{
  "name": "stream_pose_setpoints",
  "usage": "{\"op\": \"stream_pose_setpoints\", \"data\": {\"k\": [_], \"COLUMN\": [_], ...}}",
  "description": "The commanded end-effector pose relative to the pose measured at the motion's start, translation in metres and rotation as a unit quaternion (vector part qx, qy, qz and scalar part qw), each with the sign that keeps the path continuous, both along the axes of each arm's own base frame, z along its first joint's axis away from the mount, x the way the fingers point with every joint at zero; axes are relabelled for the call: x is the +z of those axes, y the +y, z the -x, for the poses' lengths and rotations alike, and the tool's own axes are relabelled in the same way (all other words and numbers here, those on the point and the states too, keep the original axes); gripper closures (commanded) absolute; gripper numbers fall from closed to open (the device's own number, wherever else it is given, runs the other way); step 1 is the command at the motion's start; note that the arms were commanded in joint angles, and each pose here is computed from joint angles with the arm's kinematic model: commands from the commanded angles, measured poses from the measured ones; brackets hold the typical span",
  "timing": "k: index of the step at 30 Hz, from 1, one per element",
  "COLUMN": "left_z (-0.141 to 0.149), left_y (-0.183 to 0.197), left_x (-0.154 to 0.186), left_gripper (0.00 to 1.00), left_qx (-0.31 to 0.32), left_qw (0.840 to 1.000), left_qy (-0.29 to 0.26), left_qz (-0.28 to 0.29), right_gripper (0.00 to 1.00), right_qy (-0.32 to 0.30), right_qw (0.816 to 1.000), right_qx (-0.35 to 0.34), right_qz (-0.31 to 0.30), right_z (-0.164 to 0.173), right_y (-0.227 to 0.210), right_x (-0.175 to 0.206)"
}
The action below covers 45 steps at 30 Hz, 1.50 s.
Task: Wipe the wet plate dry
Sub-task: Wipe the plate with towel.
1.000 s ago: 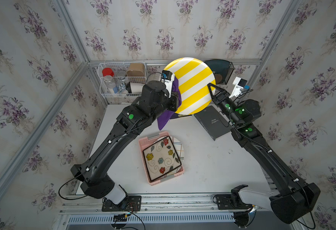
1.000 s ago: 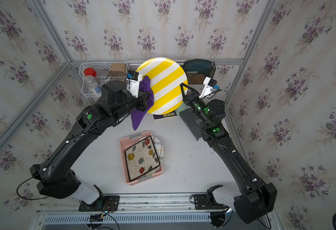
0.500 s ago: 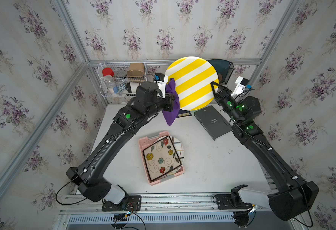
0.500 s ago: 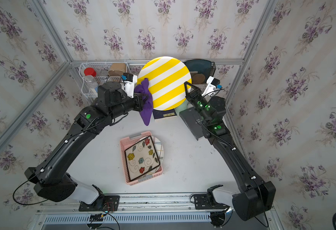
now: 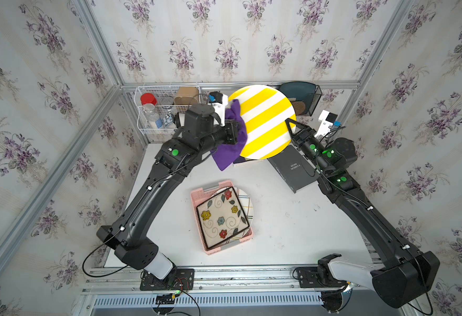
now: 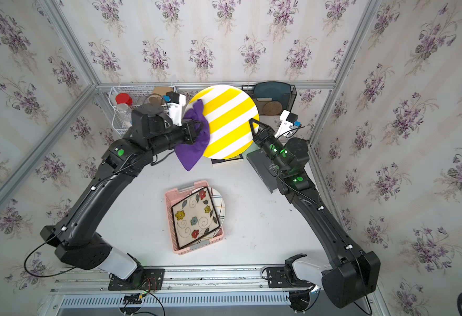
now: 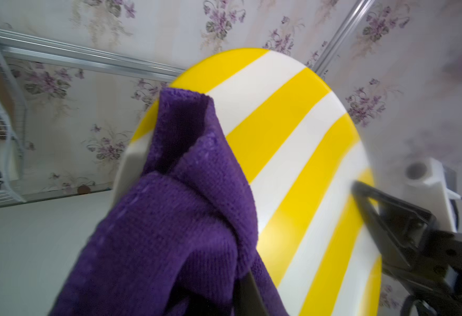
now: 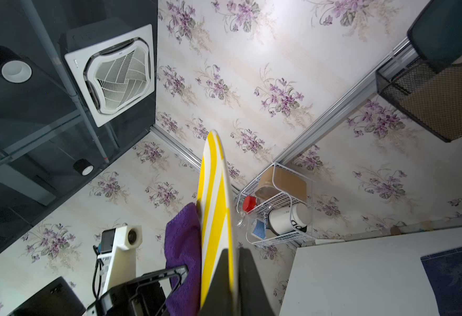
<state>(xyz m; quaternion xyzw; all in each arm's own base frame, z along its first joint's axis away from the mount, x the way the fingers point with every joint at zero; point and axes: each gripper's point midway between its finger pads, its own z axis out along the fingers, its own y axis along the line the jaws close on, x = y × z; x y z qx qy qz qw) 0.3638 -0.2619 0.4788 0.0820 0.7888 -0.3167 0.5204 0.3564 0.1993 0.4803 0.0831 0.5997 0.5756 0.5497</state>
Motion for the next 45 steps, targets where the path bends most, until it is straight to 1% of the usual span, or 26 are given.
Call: {"op": "stream_pose_setpoints", "data": {"k": [1,3,5,7,9,10,12,14,16,17,19,22,25,27,29,30,32,33,34,36,37,38,40,43,44,45], "left_z": [0.001,0.004,0.004,-0.006,-0.017,-0.020,-0.022,-0.018,-0.011,-0.006,0.008,0.009,0.000,0.000,0.016,0.028,0.051,0.062,0.064,0.061,0.056,0.047,0.033,0.021,0.019,0.017], "left_y": [-0.015,-0.037,-0.044,-0.026,0.002,0.011,0.012,-0.009,-0.040,-0.056,-0.087,-0.092,-0.063,-0.054,-0.068,-0.081,-0.109,-0.118,-0.127,-0.129,-0.125,-0.119,-0.098,-0.058,-0.044,-0.029], "left_x": [-0.024,-0.030,-0.033,-0.030,-0.022,-0.018,-0.007,-0.002,-0.003,-0.006,-0.007,-0.011,-0.014,-0.011,-0.007,-0.009,-0.027,-0.036,-0.049,-0.064,-0.065,-0.064,-0.046,0.002,0.018,0.038], "left_gripper": [1.00,1.00,1.00,1.00,1.00,1.00,1.00,1.00,1.00,1.00,1.00,1.00,1.00,1.00,1.00,1.00,1.00,1.00,1.00,1.00,1.00,1.00,1.00,1.00,1.00,1.00], "left_qx": [-0.045,-0.093,-0.103,-0.058,-0.006,0.005,-0.003,-0.049,-0.098,-0.119,-0.160,-0.158,-0.100,-0.099,-0.162,-0.210,-0.294,-0.321,-0.328,-0.310,-0.290,-0.266,-0.226,-0.184,-0.172,-0.169], "left_qw": [0.998,0.994,0.992,0.996,0.999,0.999,1.000,0.998,0.993,0.991,0.986,0.986,0.994,0.994,0.986,0.976,0.953,0.943,0.940,0.945,0.951,0.958,0.970,0.980,0.978,0.972], "left_qy": [0.036,0.056,0.064,0.056,0.048,0.044,0.026,0.025,0.029,0.030,0.028,0.035,0.029,0.025,0.014,0.020,0.062,0.081,0.096,0.105,0.104,0.100,0.085,0.051,0.049,0.040], "left_qz": [-0.029,-0.020,-0.021,-0.030,-0.020,-0.008,0.012,0.038,0.053,0.051,0.047,0.042,0.018,0.027,0.040,0.048,0.049,0.040,0.019,-0.014,-0.020,-0.023,-0.007,0.064,0.102,0.156], "right_gripper": [1.00,1.00,1.00,1.00,1.00,1.00,1.00,1.00,1.00,1.00,1.00,1.00,1.00,1.00,1.00,1.00,1.00,1.00,1.00,1.00,1.00,1.00,1.00,1.00,1.00,1.00], "right_qy": [-0.096,-0.109,-0.113,-0.112,-0.092,-0.083,-0.085,-0.091,-0.100,-0.103,-0.103,-0.103,-0.079,-0.052,-0.038,-0.040,-0.047,-0.052,-0.058,-0.063,-0.063,-0.060,-0.056,-0.043,-0.042,-0.044], "right_qw": [0.989,0.984,0.983,0.987,0.993,0.995,0.994,0.991,0.987,0.985,0.983,0.987,0.993,0.996,0.996,0.996,0.995,0.994,0.993,0.991,0.991,0.991,0.992,0.992,0.991,0.990], "right_qx": [0.107,0.136,0.143,0.115,0.074,0.063,0.062,0.091,0.115,0.135,0.150,0.122,0.085,0.060,0.045,0.042,0.051,0.061,0.072,0.094,0.100,0.100,0.080,0.043,0.036,0.026], "right_qz": [0.018,0.028,0.026,0.023,0.014,0.009,0.016,0.030,0.042,0.043,0.031,0.022,-0.012,-0.044,-0.070,-0.074,-0.073,-0.072,-0.070,-0.065,-0.063,-0.067,-0.081,-0.108,-0.119,-0.131], "right_z": [0.050,0.059,0.062,0.060,0.049,0.045,0.045,0.051,0.058,0.064,0.066,0.060,0.042,0.029,0.023,0.022,0.023,0.024,0.026,0.031,0.031,0.031,0.026,0.015,0.014,0.014], "right_y": [0.045,0.061,0.062,0.050,0.026,0.017,0.015,0.033,0.053,0.067,0.075,0.062,0.024,-0.003,-0.020,-0.022,-0.017,-0.011,-0.003,0.013,0.017,0.016,0.000,-0.042,-0.056,-0.074], "right_x": [0.035,0.035,0.038,0.041,0.036,0.032,0.030,0.030,0.029,0.029,0.029,0.034,0.030,0.018,0.011,0.012,0.019,0.023,0.027,0.031,0.032,0.031,0.032,0.026,0.025,0.025]}}
